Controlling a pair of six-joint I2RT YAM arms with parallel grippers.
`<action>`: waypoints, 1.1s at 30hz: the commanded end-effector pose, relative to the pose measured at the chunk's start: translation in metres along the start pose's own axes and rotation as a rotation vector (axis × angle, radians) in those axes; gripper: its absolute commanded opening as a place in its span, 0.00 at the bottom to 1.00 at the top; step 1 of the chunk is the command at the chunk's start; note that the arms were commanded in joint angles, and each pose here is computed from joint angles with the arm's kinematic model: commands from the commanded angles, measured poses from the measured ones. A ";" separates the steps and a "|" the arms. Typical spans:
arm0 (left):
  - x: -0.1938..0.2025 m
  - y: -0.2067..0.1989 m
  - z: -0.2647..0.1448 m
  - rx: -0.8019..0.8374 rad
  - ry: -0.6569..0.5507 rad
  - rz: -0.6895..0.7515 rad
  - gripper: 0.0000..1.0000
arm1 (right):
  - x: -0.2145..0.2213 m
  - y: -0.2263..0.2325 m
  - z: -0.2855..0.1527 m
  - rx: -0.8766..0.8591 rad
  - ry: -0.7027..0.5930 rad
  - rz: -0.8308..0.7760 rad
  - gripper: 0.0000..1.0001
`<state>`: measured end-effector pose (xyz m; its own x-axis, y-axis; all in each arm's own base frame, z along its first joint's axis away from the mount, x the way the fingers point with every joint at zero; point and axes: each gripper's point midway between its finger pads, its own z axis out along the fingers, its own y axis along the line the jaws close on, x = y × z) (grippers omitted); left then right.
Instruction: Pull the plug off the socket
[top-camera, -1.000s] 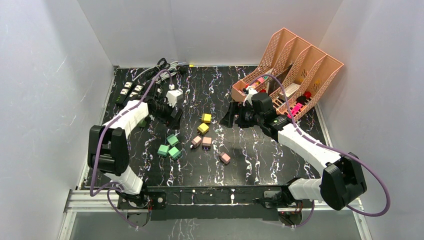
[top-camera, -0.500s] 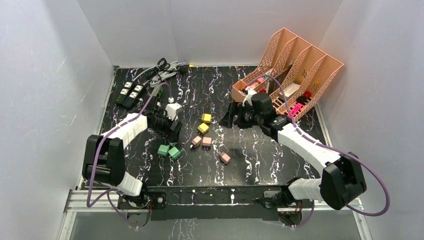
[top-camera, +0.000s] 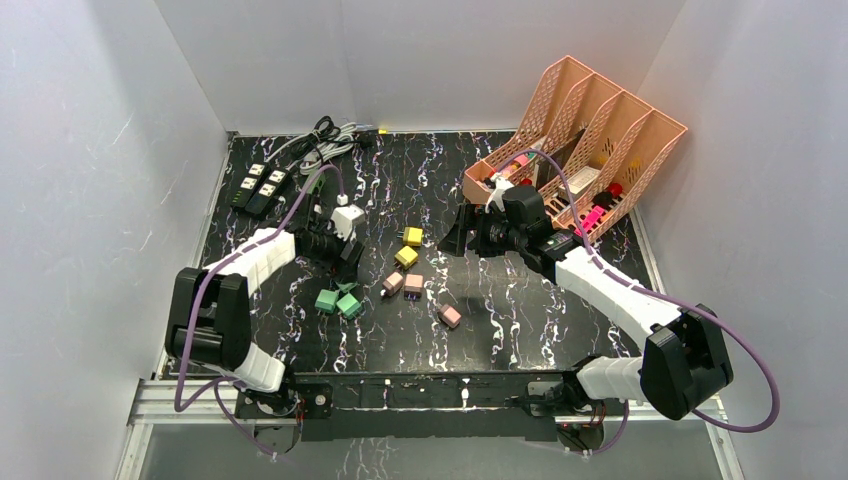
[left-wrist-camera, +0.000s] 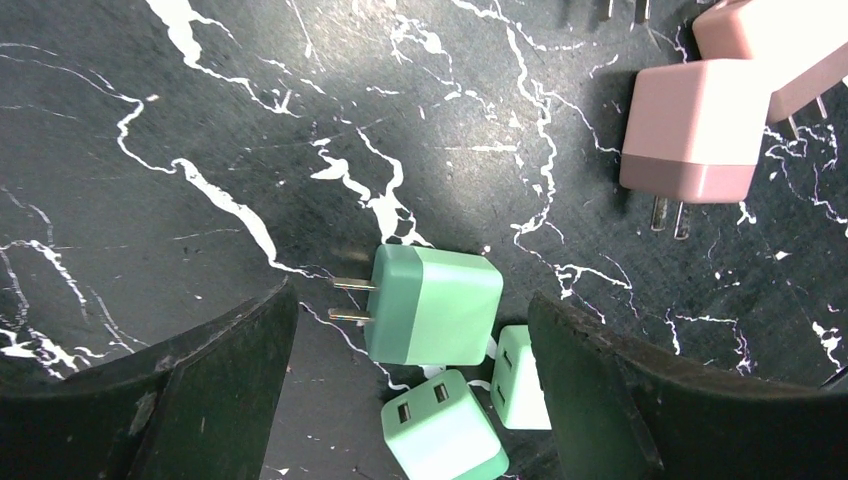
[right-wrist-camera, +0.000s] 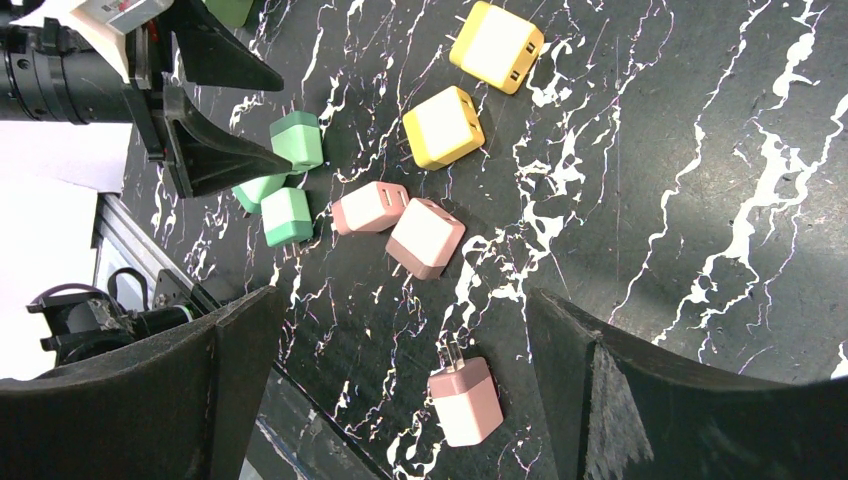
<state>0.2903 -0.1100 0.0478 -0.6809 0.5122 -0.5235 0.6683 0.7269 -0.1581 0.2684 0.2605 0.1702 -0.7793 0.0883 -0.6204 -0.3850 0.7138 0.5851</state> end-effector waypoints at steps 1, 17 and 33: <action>0.005 -0.014 0.001 0.062 -0.006 0.023 0.84 | -0.010 0.006 -0.001 -0.031 -0.028 -0.021 0.98; 0.022 -0.010 0.016 0.067 0.079 0.012 0.77 | -0.007 0.004 0.000 -0.023 -0.021 -0.025 0.98; 0.005 0.010 0.014 -0.045 0.044 -0.047 0.17 | -0.002 0.000 0.004 -0.019 -0.009 -0.020 0.99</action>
<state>0.2846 -0.1089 0.0254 -0.7185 0.5157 -0.4667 0.6475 0.7409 -0.1782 0.2684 0.2609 0.1608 -0.7914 0.0737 -0.6068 -0.3787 0.7202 0.5813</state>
